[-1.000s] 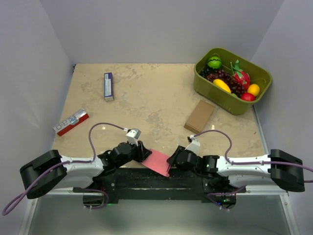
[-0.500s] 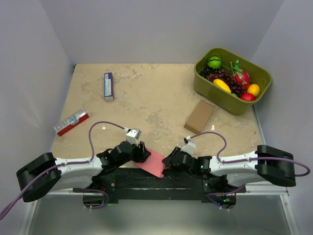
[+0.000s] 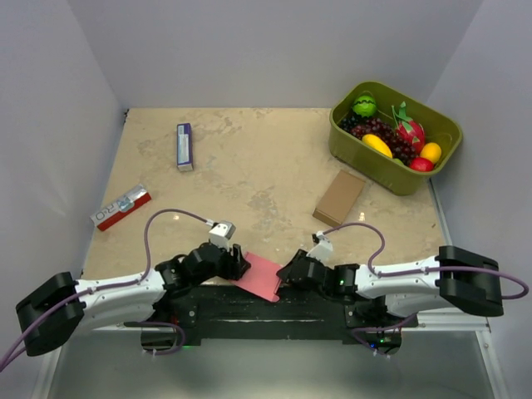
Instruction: Fold the paper box
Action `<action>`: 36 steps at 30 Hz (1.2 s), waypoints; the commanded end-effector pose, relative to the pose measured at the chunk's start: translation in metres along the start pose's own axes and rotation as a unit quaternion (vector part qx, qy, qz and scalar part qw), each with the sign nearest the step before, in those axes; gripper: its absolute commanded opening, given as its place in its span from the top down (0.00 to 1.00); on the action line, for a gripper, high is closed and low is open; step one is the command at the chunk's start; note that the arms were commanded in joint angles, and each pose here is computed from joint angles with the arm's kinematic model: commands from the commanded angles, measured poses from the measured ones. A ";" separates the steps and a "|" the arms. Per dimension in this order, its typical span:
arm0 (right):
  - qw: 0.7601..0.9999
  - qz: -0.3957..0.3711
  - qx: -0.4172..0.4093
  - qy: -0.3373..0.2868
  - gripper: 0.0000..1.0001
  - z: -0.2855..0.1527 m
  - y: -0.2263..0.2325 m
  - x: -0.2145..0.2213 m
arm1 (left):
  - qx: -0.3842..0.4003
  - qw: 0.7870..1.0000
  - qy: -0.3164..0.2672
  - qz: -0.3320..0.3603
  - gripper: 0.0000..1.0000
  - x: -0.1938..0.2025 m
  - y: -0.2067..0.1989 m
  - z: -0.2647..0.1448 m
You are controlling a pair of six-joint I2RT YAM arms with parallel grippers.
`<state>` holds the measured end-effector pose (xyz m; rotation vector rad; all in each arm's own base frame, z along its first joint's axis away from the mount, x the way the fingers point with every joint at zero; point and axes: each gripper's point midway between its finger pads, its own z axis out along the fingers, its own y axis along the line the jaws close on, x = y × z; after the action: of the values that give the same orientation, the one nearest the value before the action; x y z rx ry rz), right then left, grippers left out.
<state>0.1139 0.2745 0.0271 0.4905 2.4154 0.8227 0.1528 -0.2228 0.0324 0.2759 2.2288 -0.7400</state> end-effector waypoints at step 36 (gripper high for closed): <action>0.863 -0.494 -0.048 -0.097 0.17 -0.065 0.099 -0.045 | 0.008 0.988 -0.129 0.080 0.06 -0.212 -0.016 -0.083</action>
<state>0.1412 0.2814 0.1412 -0.4897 2.0825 0.4702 0.2389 -0.1938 0.2058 0.1836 1.9359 -0.7246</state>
